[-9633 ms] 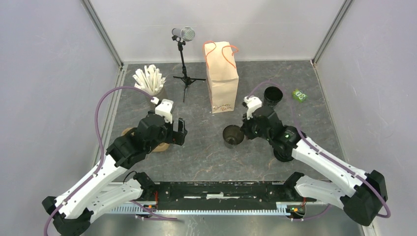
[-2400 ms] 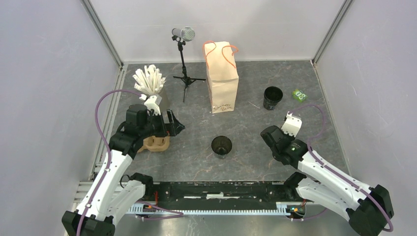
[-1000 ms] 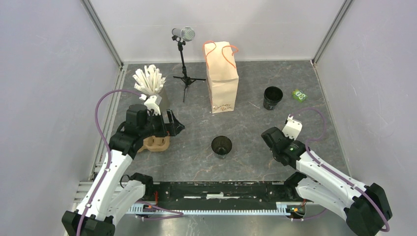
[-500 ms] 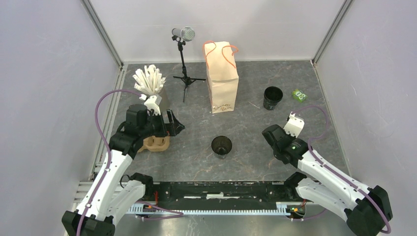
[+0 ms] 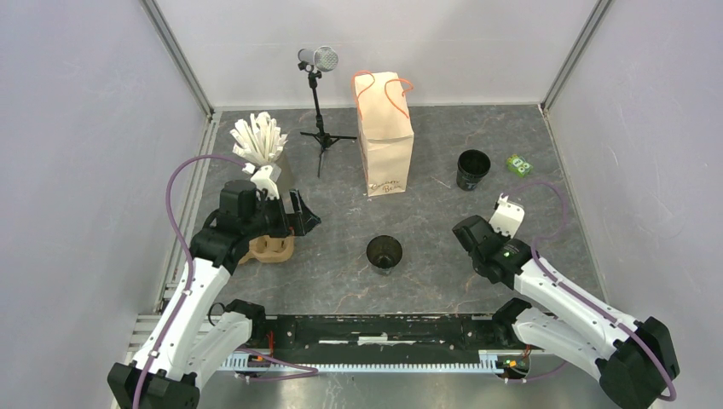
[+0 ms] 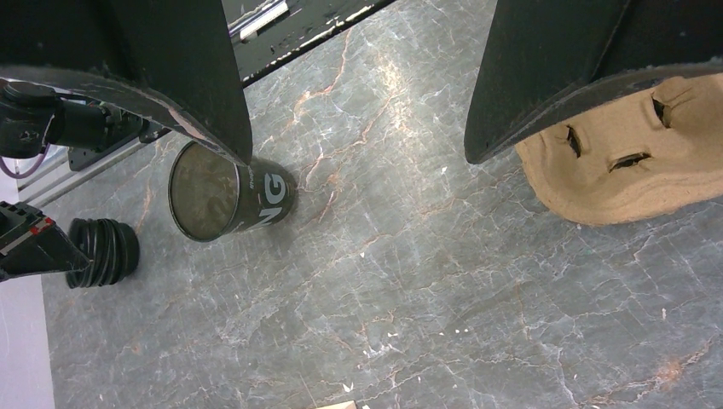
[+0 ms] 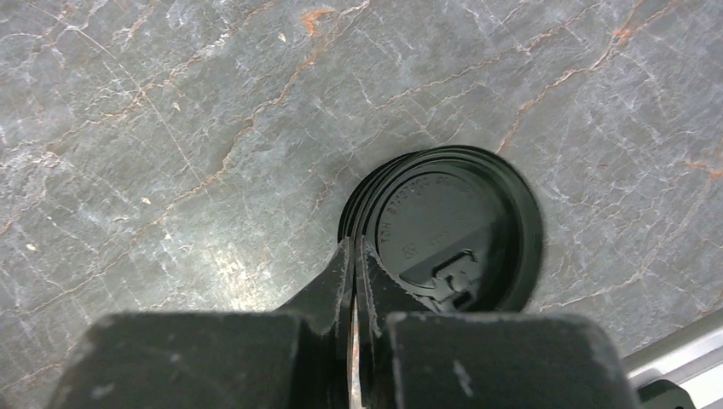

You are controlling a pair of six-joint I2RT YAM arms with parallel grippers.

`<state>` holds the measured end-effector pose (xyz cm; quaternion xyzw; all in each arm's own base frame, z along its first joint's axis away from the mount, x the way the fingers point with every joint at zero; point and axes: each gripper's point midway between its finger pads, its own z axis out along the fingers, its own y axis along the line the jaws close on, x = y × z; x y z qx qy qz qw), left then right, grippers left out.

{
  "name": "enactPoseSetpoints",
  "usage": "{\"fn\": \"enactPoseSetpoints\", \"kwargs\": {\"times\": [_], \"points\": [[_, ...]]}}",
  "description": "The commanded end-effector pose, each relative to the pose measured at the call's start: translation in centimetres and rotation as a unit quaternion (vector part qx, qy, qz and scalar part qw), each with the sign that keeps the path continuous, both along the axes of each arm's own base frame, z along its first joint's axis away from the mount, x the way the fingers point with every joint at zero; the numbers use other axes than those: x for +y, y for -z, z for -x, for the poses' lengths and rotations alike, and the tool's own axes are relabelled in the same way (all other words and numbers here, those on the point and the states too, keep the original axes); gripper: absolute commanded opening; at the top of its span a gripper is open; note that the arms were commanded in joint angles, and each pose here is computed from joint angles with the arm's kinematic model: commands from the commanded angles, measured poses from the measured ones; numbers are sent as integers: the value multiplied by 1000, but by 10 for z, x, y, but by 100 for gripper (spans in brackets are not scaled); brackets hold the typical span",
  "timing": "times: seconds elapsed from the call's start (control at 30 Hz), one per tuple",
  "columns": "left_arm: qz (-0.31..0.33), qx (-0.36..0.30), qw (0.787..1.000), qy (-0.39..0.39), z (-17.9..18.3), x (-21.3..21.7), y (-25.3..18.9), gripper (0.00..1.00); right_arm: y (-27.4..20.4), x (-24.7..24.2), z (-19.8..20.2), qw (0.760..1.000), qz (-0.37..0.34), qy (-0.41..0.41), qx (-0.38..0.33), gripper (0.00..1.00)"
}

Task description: Pack the takeout coffee

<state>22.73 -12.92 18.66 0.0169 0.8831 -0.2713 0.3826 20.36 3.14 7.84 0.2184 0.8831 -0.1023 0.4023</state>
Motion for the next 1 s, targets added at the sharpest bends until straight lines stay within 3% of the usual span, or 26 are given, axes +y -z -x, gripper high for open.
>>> {"fn": "enactPoseSetpoints", "kwargs": {"times": [0.0, 0.23, 0.33, 0.43, 0.53, 0.57, 0.63, 0.67, 0.73, 0.97], "points": [[-8, -6, 1000, 14, 0, -1, 1, 100, -7, 5, -9, 1000, -8, -10, -19, 0], [-7, -8, 1000, 14, 1, -1, -1, 100, -10, 5, -11, 1000, -1, -18, -24, 0], [-7, -10, 1000, 14, 1, 0, -1, 100, -8, 7, -11, 1000, -3, -22, -20, 8], [-7, -8, 1000, 13, 1, -1, -1, 100, -6, 7, -10, 1000, -2, -25, -16, 0], [-7, -6, 1000, 14, 0, -1, 0, 100, -5, 8, -11, 999, -4, -32, -22, 0], [-8, -6, 1000, 15, 0, -1, 0, 100, -5, 9, -12, 999, -4, -37, -23, 1], [-7, -4, 1000, 15, 0, -1, 1, 100, -5, 8, -12, 999, 1, -37, -18, 18], [-7, -4, 1000, 15, 0, -1, 1, 100, -5, 8, -12, 999, 3, -39, -16, 18], [-7, -4, 1000, 15, 0, -1, 1, 100, -5, 8, -12, 999, 7, -41, -14, 0], [-7, -7, 1000, 13, 1, 0, 0, 100, -14, 6, -16, 998, 13, -41, -34, 0]]}}
